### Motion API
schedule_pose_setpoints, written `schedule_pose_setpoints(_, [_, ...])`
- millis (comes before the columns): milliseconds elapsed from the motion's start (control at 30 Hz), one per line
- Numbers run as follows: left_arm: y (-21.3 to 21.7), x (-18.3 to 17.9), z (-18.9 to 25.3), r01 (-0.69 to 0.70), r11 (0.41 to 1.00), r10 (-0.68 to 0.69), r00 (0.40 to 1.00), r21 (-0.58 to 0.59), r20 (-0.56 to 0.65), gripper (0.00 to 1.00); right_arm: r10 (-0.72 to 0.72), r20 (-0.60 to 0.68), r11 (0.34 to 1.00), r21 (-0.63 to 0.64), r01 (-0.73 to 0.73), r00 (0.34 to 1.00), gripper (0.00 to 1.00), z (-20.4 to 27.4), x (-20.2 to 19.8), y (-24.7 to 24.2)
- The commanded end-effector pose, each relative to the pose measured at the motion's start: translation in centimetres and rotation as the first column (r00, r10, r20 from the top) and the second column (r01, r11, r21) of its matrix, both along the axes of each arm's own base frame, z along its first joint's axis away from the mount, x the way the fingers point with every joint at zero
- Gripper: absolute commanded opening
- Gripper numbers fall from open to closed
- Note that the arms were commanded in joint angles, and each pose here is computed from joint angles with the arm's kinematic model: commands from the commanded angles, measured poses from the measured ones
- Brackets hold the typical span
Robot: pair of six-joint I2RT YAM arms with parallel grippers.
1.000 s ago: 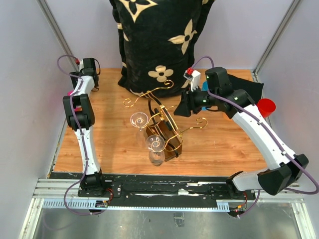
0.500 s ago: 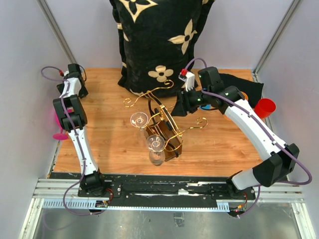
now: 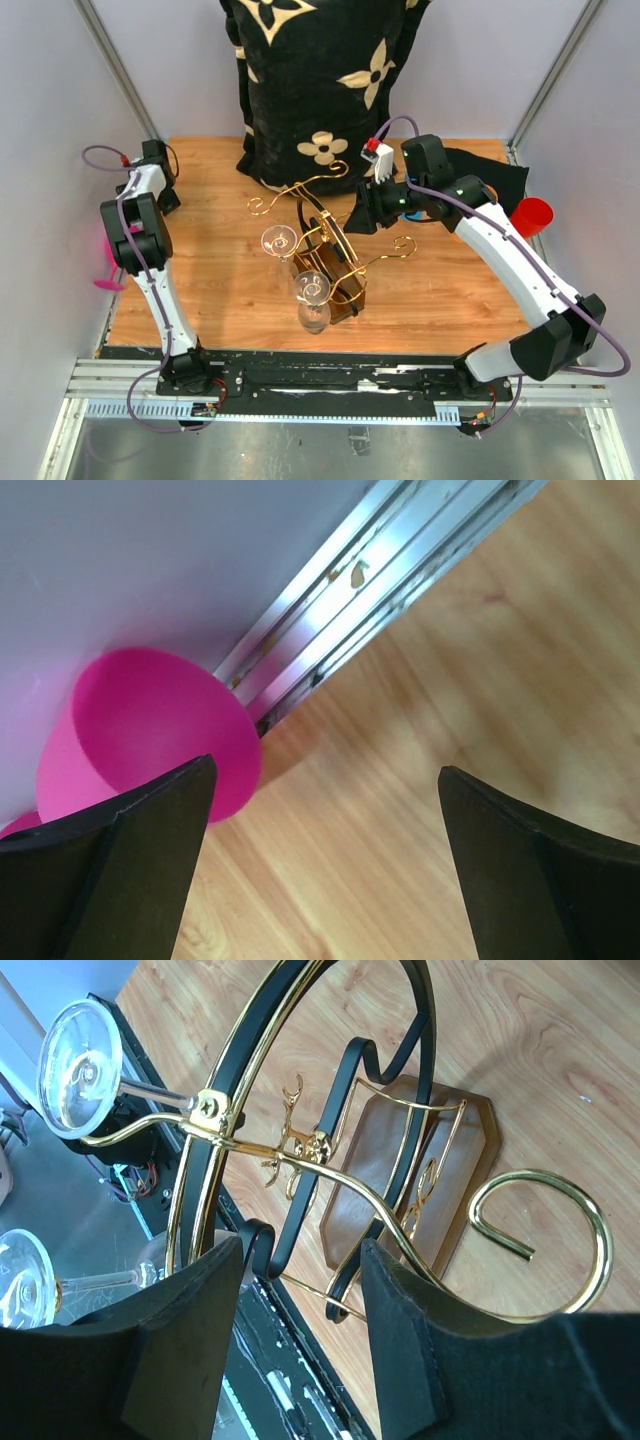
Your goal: Take the wine glass off the wine glass rack
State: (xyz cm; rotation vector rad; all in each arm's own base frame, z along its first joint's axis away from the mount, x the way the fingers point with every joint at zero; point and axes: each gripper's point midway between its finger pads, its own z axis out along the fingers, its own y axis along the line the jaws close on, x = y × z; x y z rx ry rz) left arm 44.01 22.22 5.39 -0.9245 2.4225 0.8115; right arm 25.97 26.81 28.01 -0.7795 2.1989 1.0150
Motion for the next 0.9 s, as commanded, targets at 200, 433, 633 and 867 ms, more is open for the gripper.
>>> schedule_pose_setpoints(200, [-1.6, -1.3, 2.9, 0.05, 0.977, -0.036, 0.997, 0.208, -0.068, 1.0, -0.015, 0.056, 1.0, 0.024, 0.014, 0.998, 0.52, 1.1, -0.6, -0.9])
schedule_pose_setpoints(433, [-1.2, -5.0, 6.4, 0.047, 0.947, -0.025, 0.997, 0.318, -0.072, 1.0, -0.008, 0.069, 0.999, 0.036, 0.005, 0.998, 0.53, 1.3, -1.0, -1.0])
schedule_pose_setpoints(633, [-0.3, -7.2, 5.6, 0.064, 0.948, -0.03, 0.993, 0.312, -0.111, 1.0, 0.0, 0.068, 0.999, 0.054, -0.004, 0.998, 0.53, 1.5, -1.5, -1.0])
schedule_pose_setpoints(867, [1.4, -9.0, 4.4, 0.06, 0.95, -0.013, 0.988, 0.306, -0.152, 1.0, -0.002, 0.08, 0.998, 0.059, -0.003, 0.997, 0.53, 1.8, -1.9, -1.2])
